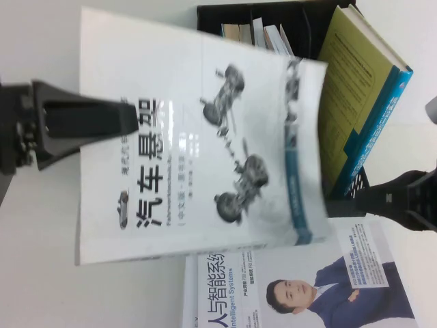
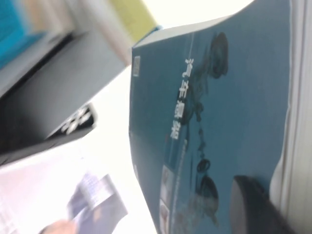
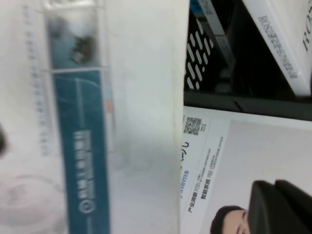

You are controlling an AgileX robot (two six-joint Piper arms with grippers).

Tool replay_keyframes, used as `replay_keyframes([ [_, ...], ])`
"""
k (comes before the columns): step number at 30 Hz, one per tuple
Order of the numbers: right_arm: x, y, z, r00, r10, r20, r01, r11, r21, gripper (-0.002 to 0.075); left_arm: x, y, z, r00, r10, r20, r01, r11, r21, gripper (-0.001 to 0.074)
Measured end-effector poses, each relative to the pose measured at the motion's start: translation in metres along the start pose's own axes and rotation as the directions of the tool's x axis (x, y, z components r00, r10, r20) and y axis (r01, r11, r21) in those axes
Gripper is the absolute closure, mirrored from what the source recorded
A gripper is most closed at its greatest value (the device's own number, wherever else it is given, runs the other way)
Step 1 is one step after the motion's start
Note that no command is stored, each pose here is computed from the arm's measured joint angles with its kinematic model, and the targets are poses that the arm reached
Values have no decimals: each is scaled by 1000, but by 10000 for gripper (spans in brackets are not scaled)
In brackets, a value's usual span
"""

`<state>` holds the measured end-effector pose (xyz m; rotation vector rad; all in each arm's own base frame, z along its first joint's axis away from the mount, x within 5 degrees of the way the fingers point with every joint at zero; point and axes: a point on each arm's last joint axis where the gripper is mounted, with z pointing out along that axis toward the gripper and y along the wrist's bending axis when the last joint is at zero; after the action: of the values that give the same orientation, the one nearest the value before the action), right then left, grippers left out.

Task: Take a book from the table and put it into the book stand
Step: Place the book on the book shelf

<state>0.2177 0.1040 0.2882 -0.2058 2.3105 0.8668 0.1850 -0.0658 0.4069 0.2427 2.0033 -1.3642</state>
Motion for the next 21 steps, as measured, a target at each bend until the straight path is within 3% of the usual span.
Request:
replay_keyframes([
  [5, 0, 4, -6, 1000, 8, 9, -8, 1000, -15, 731, -14, -41, -15, 993, 58, 106, -62, 997, 39, 624],
  [9, 2, 5, -8, 1000, 1, -9, -1, 1000, -10, 731, -28, -59, -23, 975, 91, 204, -98, 995, 24, 624],
  [14, 5, 3, -11, 999, -19, -28, 19, 999, 26, 731, -40, -67, -27, 963, 131, 235, -128, 991, -28, 624],
  [21, 13, -5, -23, 993, -65, -94, 80, 982, 168, 731, -55, -59, -18, 968, 110, 224, -96, 993, -71, 624],
])
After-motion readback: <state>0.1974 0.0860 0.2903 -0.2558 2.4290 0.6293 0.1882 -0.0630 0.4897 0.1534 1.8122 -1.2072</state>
